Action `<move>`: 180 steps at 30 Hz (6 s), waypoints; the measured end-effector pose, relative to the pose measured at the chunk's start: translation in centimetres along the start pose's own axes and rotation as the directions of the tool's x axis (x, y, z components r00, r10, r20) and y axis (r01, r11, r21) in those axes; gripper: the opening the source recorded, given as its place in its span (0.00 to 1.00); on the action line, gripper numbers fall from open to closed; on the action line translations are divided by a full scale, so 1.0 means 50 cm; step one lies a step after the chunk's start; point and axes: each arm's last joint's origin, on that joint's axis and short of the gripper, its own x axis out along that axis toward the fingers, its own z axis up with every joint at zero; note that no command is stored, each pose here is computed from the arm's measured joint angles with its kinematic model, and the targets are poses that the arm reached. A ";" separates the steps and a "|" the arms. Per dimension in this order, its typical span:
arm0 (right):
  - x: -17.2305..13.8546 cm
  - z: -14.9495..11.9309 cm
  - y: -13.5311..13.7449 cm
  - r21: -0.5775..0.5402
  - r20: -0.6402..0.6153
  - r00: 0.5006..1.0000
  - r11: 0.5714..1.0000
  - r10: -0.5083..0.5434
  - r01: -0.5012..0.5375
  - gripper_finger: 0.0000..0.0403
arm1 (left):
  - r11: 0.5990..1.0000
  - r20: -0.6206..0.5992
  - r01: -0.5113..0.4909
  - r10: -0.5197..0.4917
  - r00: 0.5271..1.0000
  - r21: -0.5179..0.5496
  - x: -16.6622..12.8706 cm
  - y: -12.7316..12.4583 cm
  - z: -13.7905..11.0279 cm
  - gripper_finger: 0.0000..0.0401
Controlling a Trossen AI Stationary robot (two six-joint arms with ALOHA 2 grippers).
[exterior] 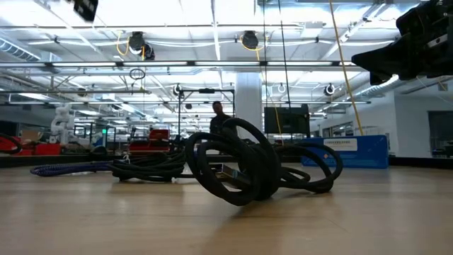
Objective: Pick and place USB-C Cables
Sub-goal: Put the blue patterned cable charger into the orange bin
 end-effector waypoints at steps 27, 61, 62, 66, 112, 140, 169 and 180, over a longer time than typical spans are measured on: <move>0.000 0.000 0.000 0.003 0.000 1.000 1.000 0.000 0.000 0.00 | 0.979 0.040 -0.037 0.030 0.999 0.202 -0.075 -0.006 0.360 0.01; -0.008 0.225 -0.018 0.148 -0.055 0.998 0.988 -0.033 0.040 0.00 | 0.969 -0.001 -0.032 0.033 0.999 0.244 -0.084 -0.006 0.374 0.01; -0.008 0.250 -0.020 0.145 -0.065 0.997 0.988 -0.049 0.058 0.00 | 0.967 -0.001 -0.033 0.034 0.999 0.252 -0.084 -0.006 0.374 0.01; -0.005 0.348 -0.029 0.069 -0.085 0.993 0.994 -0.080 0.086 0.00 | 0.964 -0.003 -0.037 0.039 0.999 0.265 -0.084 -0.006 0.374 0.01; 0.094 0.653 -0.050 -0.128 -0.117 0.977 0.978 -0.177 0.162 0.00 | 0.979 -0.081 -0.080 0.097 0.992 0.188 -0.004 -0.004 0.368 0.01; 0.102 0.643 -0.049 -0.110 -0.163 0.972 0.982 -0.171 0.155 0.00 | 0.938 -0.869 -0.343 0.136 0.475 -0.041 0.205 0.016 0.159 0.01; 0.170 0.614 -0.043 -0.131 -0.264 0.950 0.982 -0.166 0.135 0.00 | 0.517 -0.952 -0.846 0.173 0.252 -0.129 0.238 0.021 -0.129 0.01; 0.204 0.598 -0.040 -0.140 -0.308 0.937 0.982 -0.164 0.127 0.00 | 0.460 -0.956 -0.876 0.162 0.245 -0.147 0.258 0.009 -0.192 0.01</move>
